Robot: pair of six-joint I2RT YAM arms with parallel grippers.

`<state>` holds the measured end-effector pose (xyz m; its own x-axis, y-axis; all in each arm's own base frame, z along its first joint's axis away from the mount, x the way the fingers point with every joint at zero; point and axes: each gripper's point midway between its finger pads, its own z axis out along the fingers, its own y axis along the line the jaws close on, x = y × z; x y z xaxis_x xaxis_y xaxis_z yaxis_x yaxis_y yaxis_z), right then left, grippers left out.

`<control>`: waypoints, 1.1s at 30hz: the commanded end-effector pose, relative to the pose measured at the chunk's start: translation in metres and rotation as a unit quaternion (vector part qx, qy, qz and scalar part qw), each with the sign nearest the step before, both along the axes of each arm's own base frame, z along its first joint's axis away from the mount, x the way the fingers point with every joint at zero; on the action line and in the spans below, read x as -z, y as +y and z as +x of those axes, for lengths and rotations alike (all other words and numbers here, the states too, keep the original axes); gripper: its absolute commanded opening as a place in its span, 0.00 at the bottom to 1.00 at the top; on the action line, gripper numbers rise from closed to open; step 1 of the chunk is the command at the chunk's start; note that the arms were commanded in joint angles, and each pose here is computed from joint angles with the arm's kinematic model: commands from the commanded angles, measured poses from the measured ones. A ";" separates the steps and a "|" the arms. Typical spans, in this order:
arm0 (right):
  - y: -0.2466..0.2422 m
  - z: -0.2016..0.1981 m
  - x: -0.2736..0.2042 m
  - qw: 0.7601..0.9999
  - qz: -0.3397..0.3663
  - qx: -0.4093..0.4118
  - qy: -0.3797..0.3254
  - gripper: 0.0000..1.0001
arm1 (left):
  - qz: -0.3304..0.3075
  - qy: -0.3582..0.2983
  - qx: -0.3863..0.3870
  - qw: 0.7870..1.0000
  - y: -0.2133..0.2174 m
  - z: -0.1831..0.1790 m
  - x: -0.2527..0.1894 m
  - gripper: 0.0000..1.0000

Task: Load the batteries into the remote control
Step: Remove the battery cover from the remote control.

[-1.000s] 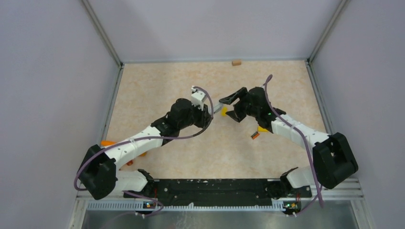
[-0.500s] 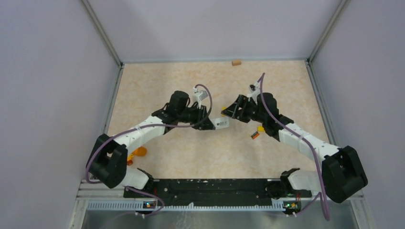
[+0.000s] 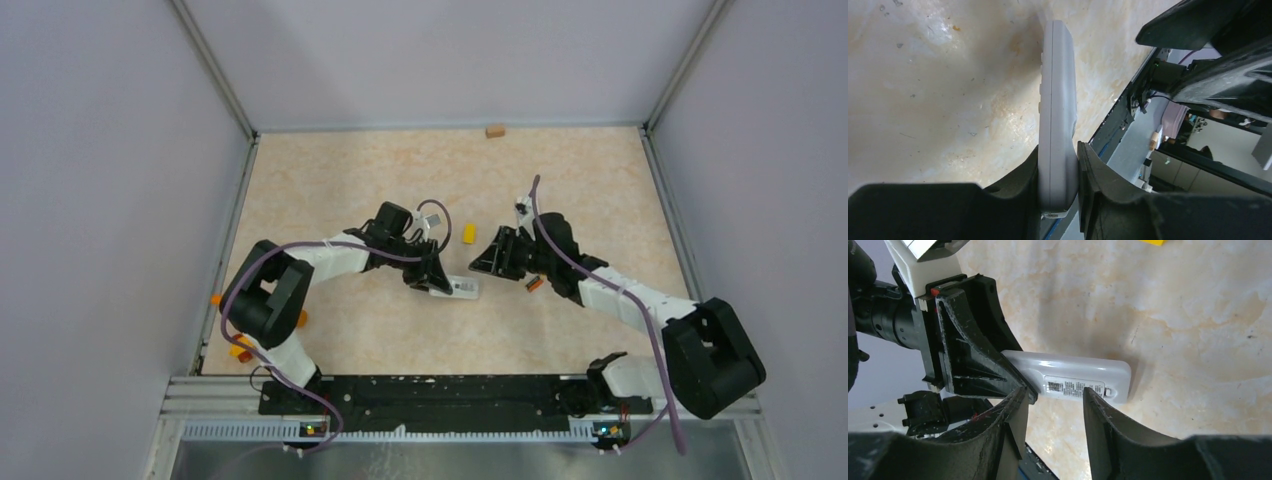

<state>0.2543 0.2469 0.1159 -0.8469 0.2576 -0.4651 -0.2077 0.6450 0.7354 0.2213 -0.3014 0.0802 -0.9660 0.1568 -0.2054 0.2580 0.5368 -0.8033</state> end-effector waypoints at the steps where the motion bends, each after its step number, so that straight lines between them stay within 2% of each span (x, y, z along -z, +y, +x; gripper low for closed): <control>1: 0.003 -0.005 0.015 1.000 0.006 -0.006 0.017 0.46 | -0.015 0.001 -0.001 1.000 -0.006 0.010 -0.013 0.00; 7: 0.007 -0.010 0.039 0.999 -0.008 -0.015 0.048 0.43 | 0.006 0.024 -0.006 1.000 -0.003 0.010 0.002 0.00; 10: 0.012 -0.009 0.041 0.999 0.001 -0.017 0.041 0.44 | 0.014 0.041 -0.008 0.999 -0.002 0.008 0.008 0.00; 15: 0.012 -0.003 0.046 0.999 -0.004 -0.011 0.038 0.39 | 0.026 0.063 -0.013 0.998 0.001 0.007 0.016 0.00; 28: 0.012 -0.007 0.068 0.998 -0.003 -0.006 0.056 0.40 | 0.034 0.082 -0.015 0.996 0.004 0.004 0.025 0.00; 31: 0.015 -0.012 0.068 0.998 0.020 -0.011 0.061 0.40 | 0.033 0.085 -0.012 0.996 0.004 0.002 0.027 0.00; 33: 0.022 -0.019 0.061 0.996 0.061 -0.026 0.058 0.40 | 0.035 0.088 -0.012 0.995 0.006 0.001 0.032 0.00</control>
<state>0.2455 0.2577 0.0535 -0.8987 0.2593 -0.3536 -0.1215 0.6275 0.7691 0.2296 -0.2994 0.0720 -0.9905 0.1264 -0.0546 0.1153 0.5447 -0.8307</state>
